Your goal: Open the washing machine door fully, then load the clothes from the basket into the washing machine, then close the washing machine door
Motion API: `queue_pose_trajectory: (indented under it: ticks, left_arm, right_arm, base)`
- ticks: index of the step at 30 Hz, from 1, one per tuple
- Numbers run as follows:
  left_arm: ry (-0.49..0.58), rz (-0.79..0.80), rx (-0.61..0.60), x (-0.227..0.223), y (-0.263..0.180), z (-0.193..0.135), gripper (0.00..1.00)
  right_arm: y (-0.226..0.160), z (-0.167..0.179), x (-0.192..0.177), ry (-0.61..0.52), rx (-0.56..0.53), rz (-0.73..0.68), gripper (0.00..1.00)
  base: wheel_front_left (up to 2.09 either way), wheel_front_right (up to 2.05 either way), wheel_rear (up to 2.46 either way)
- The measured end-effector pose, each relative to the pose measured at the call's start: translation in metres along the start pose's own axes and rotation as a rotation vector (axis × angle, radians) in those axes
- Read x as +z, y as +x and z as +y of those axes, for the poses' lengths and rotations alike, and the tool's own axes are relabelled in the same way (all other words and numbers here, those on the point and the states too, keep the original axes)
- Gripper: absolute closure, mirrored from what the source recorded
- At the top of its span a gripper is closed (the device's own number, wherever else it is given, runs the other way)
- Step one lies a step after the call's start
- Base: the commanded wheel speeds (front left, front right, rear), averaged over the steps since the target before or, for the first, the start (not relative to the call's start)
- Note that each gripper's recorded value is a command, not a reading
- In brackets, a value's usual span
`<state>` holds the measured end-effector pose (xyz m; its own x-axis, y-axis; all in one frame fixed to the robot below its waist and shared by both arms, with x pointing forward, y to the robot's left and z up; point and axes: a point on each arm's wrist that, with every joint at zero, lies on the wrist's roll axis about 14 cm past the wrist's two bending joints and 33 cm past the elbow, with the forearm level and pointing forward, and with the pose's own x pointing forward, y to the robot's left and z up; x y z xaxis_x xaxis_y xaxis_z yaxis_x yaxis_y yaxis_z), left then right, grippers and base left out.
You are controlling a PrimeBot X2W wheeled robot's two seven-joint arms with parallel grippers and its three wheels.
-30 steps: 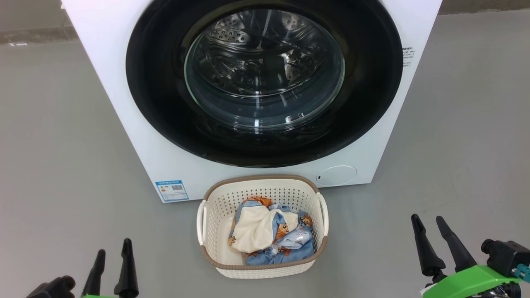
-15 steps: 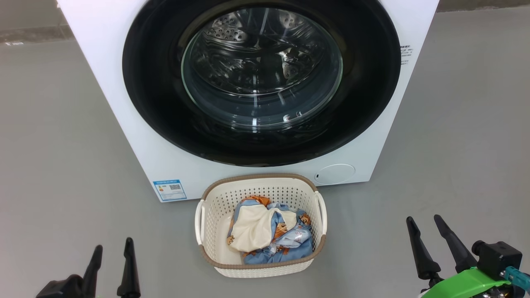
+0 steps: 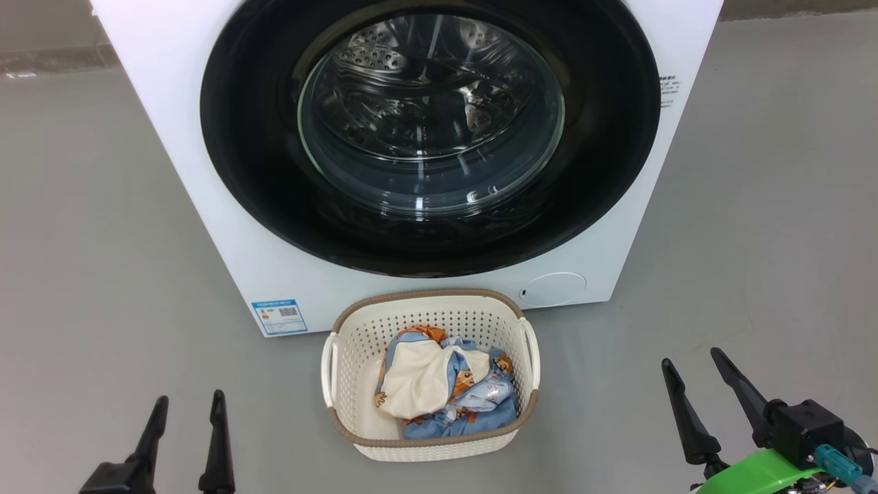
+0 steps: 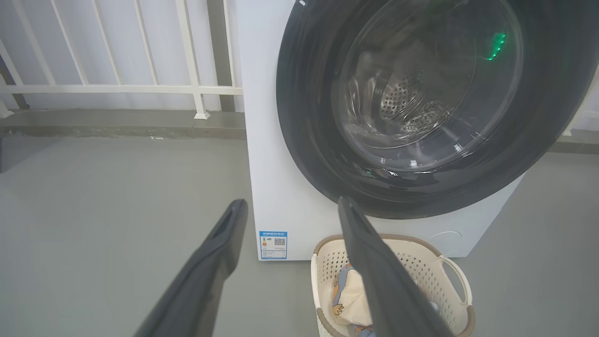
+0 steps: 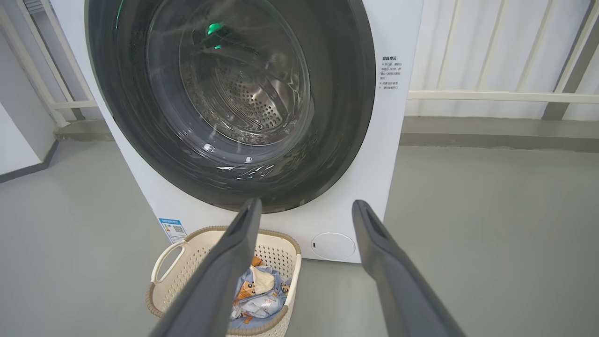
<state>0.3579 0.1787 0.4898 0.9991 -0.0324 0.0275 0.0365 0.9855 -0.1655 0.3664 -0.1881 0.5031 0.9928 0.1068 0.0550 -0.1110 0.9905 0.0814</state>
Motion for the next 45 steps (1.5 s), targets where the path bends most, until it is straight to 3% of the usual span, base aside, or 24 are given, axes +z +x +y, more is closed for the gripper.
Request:
queue_pose_trajectory:
  ticks: [4,32,45]
  left_arm:
    - [0.038,-0.007,-0.011,0.002,0.001,-0.002,0.00]
    - [0.042,-0.008,0.002,0.001,-0.001,0.001,0.00]
    - [0.046,-0.007,-0.002,0.001,0.000,0.001,0.00]
  right_arm:
    - [0.000,0.002,0.003,-0.045,0.015,-0.011,0.00]
    - [0.001,-0.007,0.000,-0.061,-0.015,-0.002,0.00]
    - [0.000,-0.007,0.000,-0.060,-0.017,-0.002,0.00]
  base:
    - [0.00,0.00,0.00]
    - [0.01,0.02,-0.03]
    - [0.81,0.81,-1.62]
